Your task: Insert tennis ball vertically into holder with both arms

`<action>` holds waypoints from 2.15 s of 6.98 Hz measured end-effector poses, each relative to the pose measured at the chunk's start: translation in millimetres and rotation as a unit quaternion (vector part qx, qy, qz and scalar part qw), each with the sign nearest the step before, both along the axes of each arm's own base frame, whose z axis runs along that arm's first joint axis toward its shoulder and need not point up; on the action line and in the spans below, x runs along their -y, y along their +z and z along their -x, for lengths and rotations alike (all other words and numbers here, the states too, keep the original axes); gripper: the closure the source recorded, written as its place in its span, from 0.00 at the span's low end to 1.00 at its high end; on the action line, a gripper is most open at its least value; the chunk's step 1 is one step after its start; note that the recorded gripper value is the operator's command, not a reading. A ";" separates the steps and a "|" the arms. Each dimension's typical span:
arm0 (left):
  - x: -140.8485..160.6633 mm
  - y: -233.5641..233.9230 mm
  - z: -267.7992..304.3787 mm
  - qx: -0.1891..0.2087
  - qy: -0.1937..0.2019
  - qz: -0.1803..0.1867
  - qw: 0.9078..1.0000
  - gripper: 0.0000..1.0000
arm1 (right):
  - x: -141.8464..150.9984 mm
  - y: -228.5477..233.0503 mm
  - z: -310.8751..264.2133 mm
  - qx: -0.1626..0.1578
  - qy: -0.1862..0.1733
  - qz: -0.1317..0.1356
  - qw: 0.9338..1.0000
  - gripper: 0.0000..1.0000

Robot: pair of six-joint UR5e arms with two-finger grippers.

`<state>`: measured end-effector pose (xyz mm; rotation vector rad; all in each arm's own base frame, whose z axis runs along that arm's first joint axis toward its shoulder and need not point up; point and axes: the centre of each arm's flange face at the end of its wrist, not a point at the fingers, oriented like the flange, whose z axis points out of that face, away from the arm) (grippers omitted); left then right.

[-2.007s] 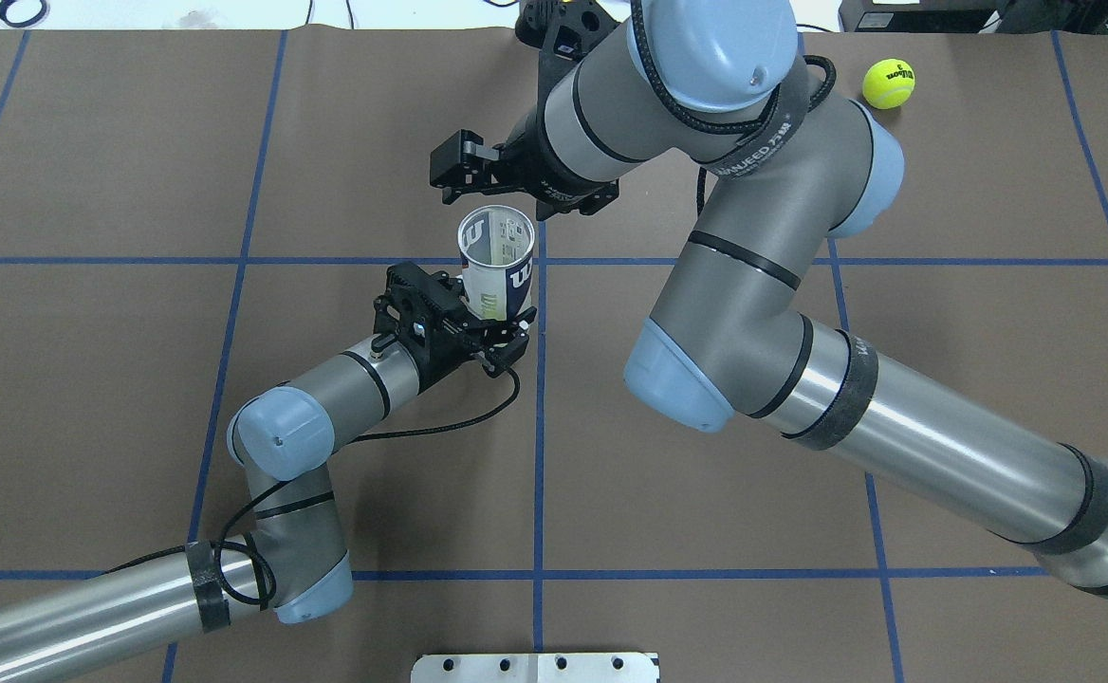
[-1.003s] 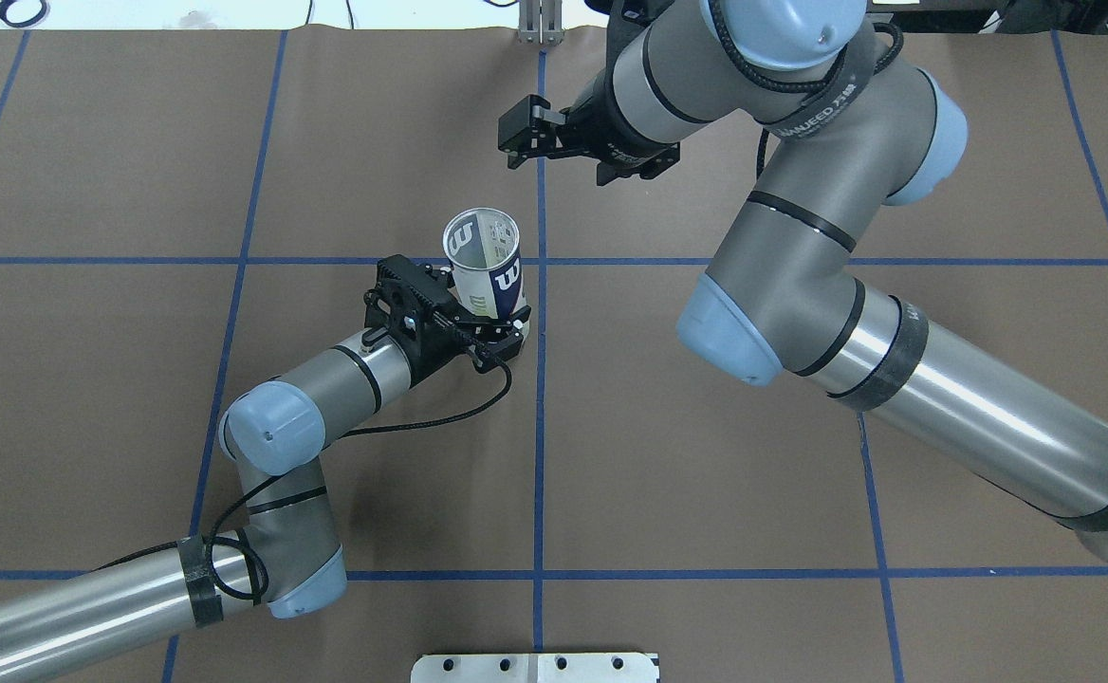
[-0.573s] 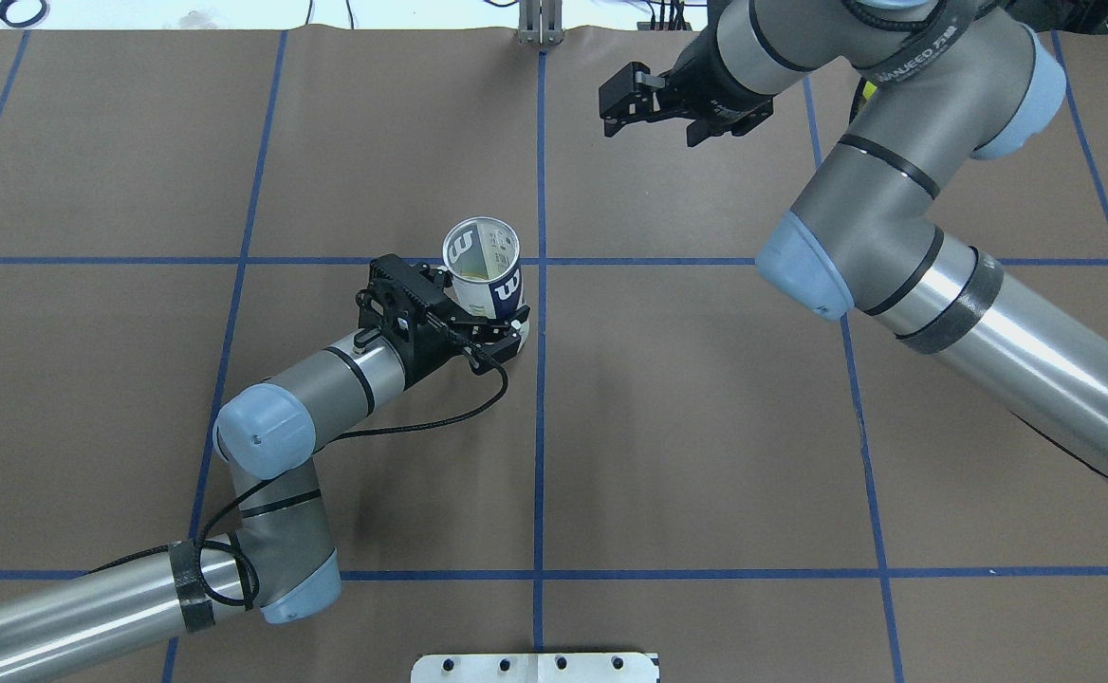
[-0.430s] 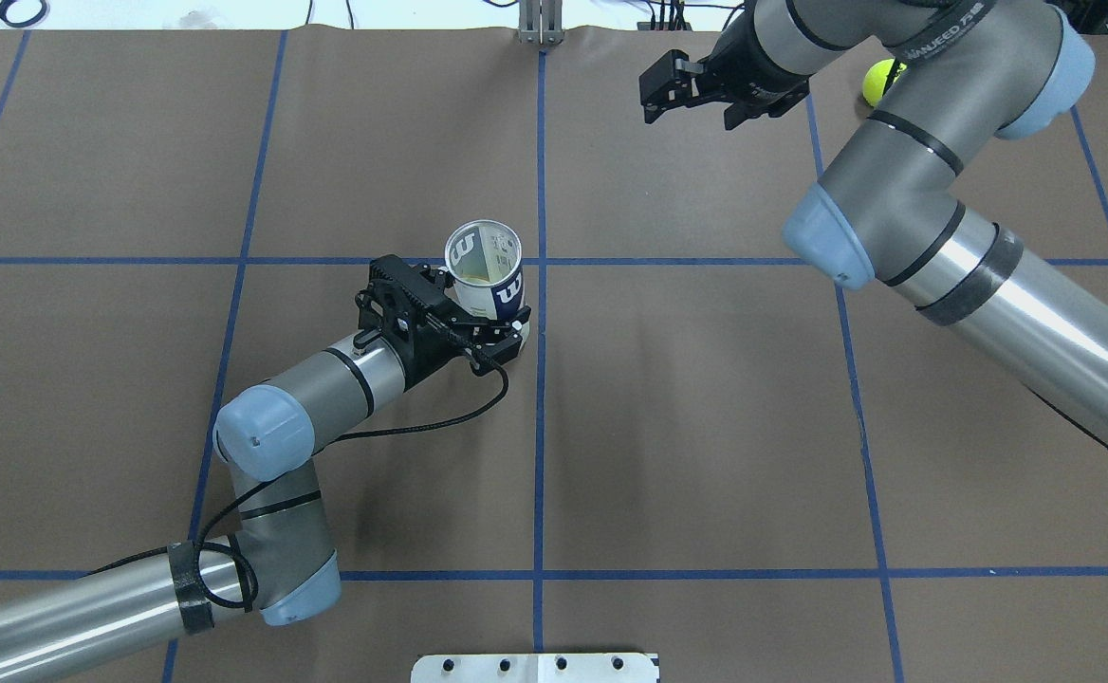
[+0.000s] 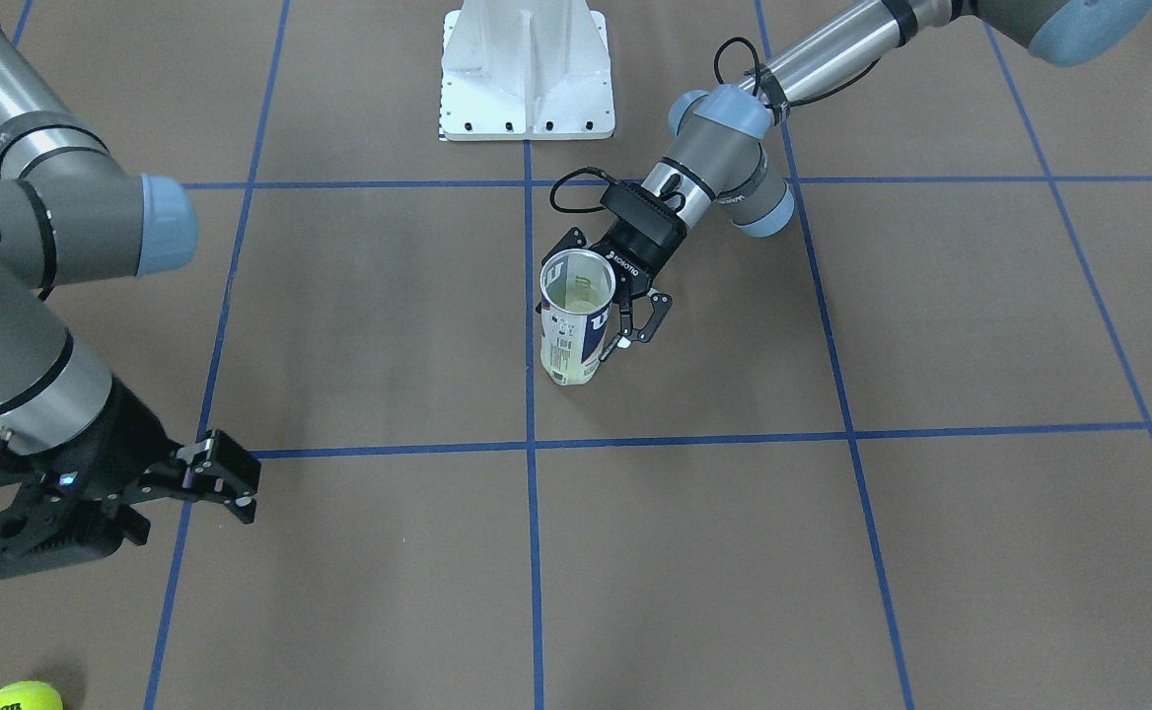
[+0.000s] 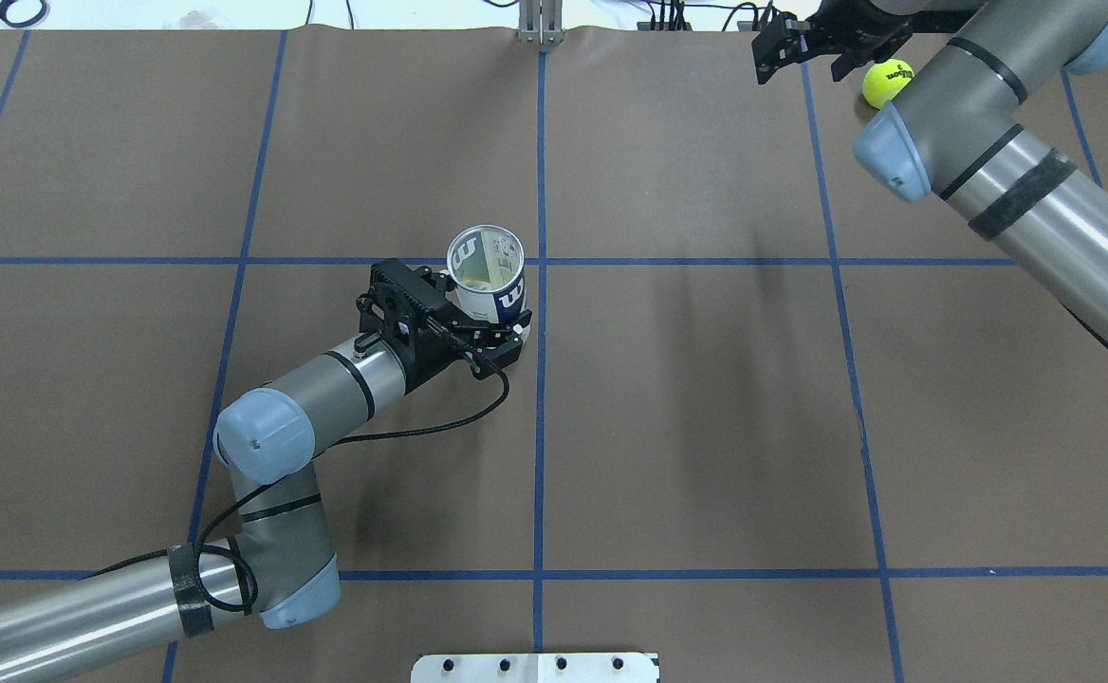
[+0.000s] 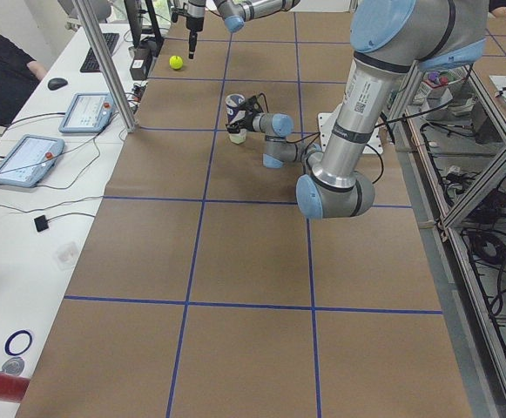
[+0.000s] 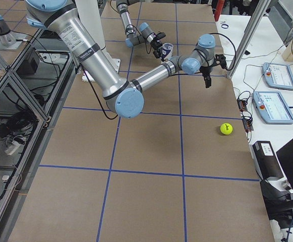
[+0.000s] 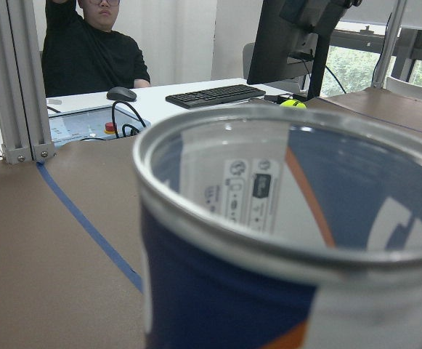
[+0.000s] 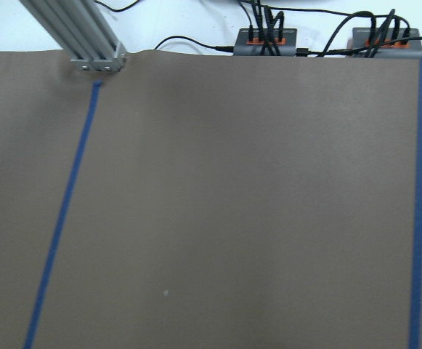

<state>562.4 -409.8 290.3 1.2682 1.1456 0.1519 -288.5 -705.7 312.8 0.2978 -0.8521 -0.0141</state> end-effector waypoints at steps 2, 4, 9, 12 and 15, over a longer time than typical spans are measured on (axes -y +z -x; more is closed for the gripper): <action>-1.3 13.2 2.5 0.009 0.000 0.004 1.000 0.01 | 42.0 63.4 -21.8 -0.049 -0.013 -0.016 0.999 0.01; -1.9 18.5 3.8 0.013 0.000 0.005 1.000 0.01 | 66.1 137.7 -35.2 -0.101 -0.017 -0.059 0.993 0.01; -2.1 18.7 4.1 0.012 0.000 0.005 1.000 0.01 | 88.1 186.4 -26.1 -0.184 -0.006 -0.109 0.977 0.01; -2.1 21.6 7.0 0.013 0.000 0.005 1.000 0.01 | 89.4 183.8 -3.2 -0.180 -0.004 -0.130 0.975 0.01; -2.4 23.1 9.1 0.014 0.000 0.005 1.000 0.01 | 83.1 213.6 9.7 -0.194 -0.001 -0.139 0.971 0.01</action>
